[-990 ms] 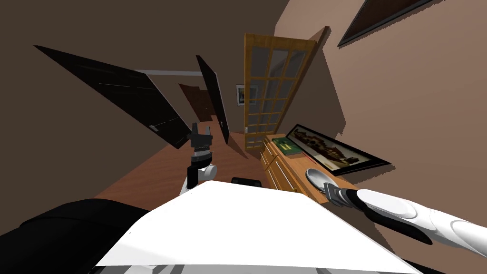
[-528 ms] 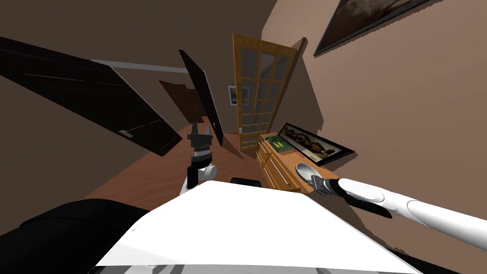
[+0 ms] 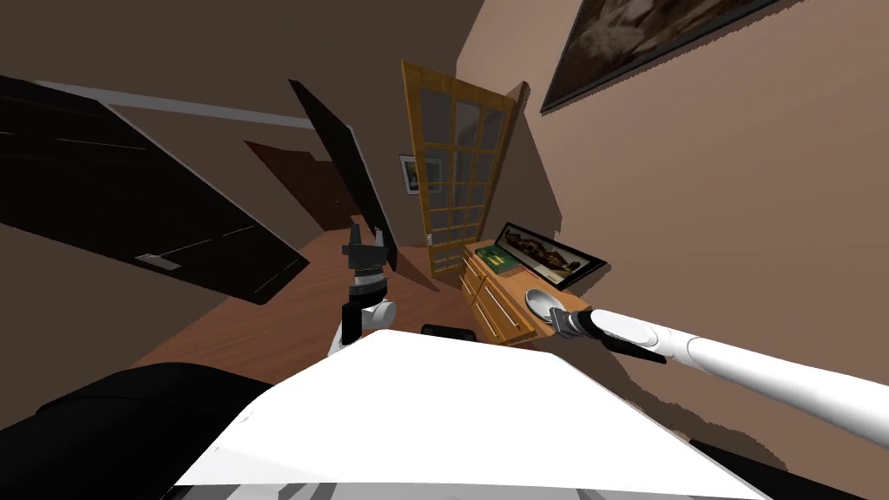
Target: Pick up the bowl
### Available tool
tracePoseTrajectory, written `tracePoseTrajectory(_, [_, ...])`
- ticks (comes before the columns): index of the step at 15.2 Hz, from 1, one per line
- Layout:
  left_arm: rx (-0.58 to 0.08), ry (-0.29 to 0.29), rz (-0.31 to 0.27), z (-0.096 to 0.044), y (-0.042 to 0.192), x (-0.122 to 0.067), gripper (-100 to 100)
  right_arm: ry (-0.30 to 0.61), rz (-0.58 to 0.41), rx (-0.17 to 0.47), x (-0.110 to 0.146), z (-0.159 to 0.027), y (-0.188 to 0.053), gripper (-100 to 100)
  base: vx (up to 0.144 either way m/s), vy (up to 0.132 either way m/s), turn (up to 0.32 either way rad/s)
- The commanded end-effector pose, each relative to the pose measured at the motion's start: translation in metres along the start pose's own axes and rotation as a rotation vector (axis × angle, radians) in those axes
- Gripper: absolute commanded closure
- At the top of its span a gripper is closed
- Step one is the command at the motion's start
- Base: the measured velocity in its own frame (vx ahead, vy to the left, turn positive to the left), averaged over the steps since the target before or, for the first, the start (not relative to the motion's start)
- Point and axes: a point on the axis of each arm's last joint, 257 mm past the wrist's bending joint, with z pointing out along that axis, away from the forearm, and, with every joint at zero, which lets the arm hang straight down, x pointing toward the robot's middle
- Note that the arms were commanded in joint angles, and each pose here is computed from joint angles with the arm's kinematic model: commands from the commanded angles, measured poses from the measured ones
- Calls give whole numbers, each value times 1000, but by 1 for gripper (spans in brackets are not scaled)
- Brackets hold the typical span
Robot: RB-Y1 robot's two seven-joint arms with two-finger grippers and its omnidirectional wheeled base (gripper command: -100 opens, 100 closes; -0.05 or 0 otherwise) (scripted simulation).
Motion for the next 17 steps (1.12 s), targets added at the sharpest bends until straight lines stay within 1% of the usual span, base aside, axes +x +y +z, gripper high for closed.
tracePoseTrajectory(1, [0,0,0,0,0,0,0,-21,-28,-8,-22,4,-12,100,27,-16,-378])
tracePoseTrajectory(3, [0,0,0,0,0,0,0,-7,-58,-6,-19,4,-13,100,17,-3,-112])
tracePoseTrajectory(4, [0,0,0,0,0,0,0,-38,-63,-21,-45,10,-22,100,24,-17,-265])
tracePoseTrajectory(5, [0,0,0,0,0,0,0,-30,-93,-9,-46,7,-31,100,32,-14,-351])
tracePoseTrajectory(7, [0,0,0,0,0,0,0,-18,-115,-8,-43,7,-32,100,18,0,-104])
tracePoseTrajectory(8, [0,0,0,0,0,0,0,-42,-128,-19,-68,11,-43,100,24,-16,-350])
tracePoseTrajectory(9, [0,0,0,0,0,0,0,-30,-157,-7,-68,9,-51,100,30,-10,-404])
tracePoseTrajectory(10, [0,0,0,0,0,0,0,-21,-172,-5,-66,9,-51,100,20,1,-141])
tracePoseTrajectory(11, [0,0,0,0,0,0,0,-41,-181,-12,-90,12,-61,100,27,-12,-340])
tracePoseTrajectory(12, [0,0,0,0,0,0,0,-30,-207,-5,-90,9,-68,100,30,-8,-336])
tracePoseTrajectory(14, [0,0,0,0,0,0,0,-16,-229,1,-88,8,-71,100,18,0,-59])
tracePoseTrajectory(15, [0,0,0,0,0,0,0,-32,-237,-10,-112,10,-80,100,26,-14,-330])
tracePoseTrajectory(16, [0,0,0,0,0,0,0,-20,-261,6,-113,6,-90,100,32,-5,-401])
tracePoseTrajectory(17, [0,0,0,0,0,0,0,-6,-281,12,-109,6,-93,100,22,5,-153])
